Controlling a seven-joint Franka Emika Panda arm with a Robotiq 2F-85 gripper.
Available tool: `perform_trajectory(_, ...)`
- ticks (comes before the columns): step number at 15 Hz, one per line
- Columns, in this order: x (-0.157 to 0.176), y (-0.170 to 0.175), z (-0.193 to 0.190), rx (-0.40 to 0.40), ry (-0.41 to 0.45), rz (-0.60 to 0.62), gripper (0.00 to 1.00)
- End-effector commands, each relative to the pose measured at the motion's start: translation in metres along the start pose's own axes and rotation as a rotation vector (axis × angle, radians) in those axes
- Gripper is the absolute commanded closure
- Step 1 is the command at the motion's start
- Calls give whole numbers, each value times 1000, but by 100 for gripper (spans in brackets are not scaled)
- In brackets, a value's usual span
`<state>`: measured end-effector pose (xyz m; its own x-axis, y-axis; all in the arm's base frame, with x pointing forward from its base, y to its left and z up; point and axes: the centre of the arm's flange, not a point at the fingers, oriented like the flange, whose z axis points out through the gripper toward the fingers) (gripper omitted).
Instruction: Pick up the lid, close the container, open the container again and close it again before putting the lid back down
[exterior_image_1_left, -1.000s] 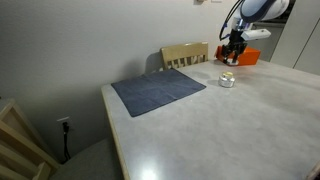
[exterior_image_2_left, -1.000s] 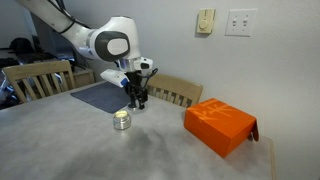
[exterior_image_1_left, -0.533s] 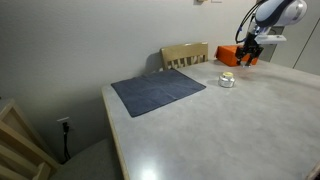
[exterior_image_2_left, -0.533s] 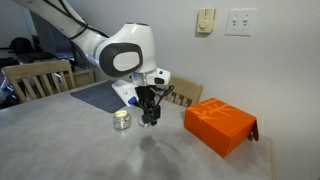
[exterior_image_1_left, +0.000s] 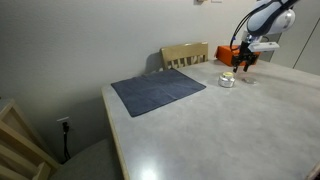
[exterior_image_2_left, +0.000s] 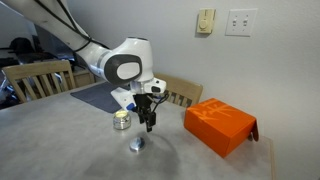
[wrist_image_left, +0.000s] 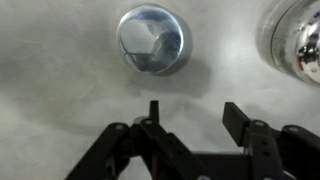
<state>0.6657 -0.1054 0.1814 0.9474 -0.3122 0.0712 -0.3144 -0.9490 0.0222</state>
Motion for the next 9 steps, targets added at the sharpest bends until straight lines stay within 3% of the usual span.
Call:
perform_trajectory(1,9,-21,6,-37,-36,-29,57)
perform_trajectory(9,-23,-58,-42,-129,30,-79,57)
